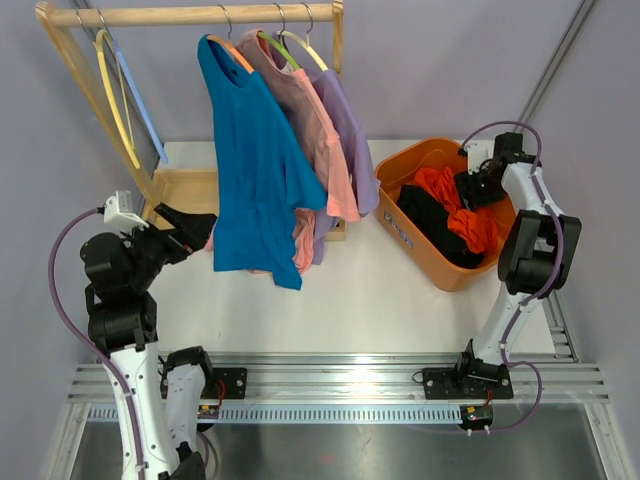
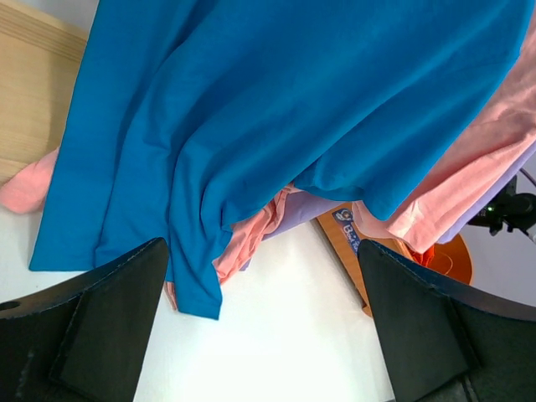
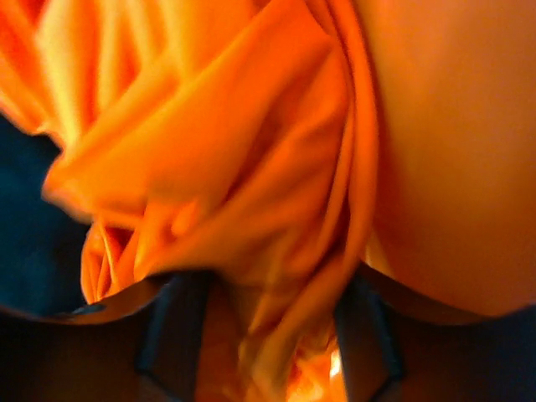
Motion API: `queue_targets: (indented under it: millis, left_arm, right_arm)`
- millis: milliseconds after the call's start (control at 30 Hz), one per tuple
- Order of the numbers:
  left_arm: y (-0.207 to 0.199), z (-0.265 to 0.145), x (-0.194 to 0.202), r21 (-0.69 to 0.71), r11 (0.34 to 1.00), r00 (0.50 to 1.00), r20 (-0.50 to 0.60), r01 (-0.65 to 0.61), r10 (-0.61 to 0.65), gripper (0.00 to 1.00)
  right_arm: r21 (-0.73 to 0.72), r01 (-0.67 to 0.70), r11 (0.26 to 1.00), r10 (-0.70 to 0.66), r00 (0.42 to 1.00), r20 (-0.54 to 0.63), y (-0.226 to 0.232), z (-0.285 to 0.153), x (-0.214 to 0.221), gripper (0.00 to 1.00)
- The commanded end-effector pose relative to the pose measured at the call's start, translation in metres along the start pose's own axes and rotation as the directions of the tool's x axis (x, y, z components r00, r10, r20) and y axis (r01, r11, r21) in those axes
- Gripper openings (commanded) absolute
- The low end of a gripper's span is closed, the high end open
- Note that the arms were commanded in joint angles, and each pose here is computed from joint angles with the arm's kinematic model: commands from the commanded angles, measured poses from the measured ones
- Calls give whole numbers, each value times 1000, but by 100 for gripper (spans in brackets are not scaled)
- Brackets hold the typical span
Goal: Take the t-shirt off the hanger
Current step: Place the tshirt into the basket, then grab a hanger with a tshirt on it with the left arm
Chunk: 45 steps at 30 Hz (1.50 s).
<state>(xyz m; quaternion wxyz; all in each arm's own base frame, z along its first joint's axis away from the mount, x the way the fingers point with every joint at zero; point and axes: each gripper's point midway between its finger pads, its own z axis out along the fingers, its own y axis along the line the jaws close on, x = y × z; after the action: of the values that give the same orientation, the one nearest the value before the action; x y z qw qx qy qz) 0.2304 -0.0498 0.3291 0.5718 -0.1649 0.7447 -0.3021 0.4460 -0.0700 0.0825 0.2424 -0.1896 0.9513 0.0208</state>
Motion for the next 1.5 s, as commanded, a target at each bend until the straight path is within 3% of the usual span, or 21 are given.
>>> queue_targets:
  millis: [0,367,467,500,633,733,867,1033,1333,1467]
  left_arm:
    - [-15,3,-22,45,999,999,50,-15,13,99]
    - [-20,22,-25,18,1000,1000,-20,-12,13,99]
    - [-27,25,-24,5,999,999,-40,-35,35,99]
    - [-25,29,-21,-12,999,998,-59,-35,35,99]
    - [-38,37,-16,-38,997,995,-81,-69,66,99]
    - [-55,42,-11,-38,994,989,-110,-99,94,99]
    - [-72,47,-28,-51,993,992,-80,-107,102,99]
    - [-104,62,-61,-40,991,992,-4,-124,124,99]
    - [-150,122,-135,-113,990,977,182,-88,107,92]
    - [-171,152,-163,-74,996,959,278,-40,59,90]
  right_arm:
    - [10,19,1000,-20,992,126,4,-63,-37,67]
    - [-51,64,997,-42,934,355,27,-163,-105,83]
    - [-177,157,971,-68,901,429,60,-186,-113,85]
    - [-306,216,927,-52,883,466,90,-198,-111,86]
    - [-525,375,764,-27,832,555,163,-226,-92,86]
    - [-588,418,693,-50,841,538,209,-222,-73,86]
    - [-612,421,669,-60,852,520,242,-207,-60,86]
    - [-646,371,668,0,867,498,249,-197,-60,86]
    - [-644,350,680,32,863,504,250,-190,-59,86]
    - [-642,351,681,31,863,504,251,-190,-55,86]
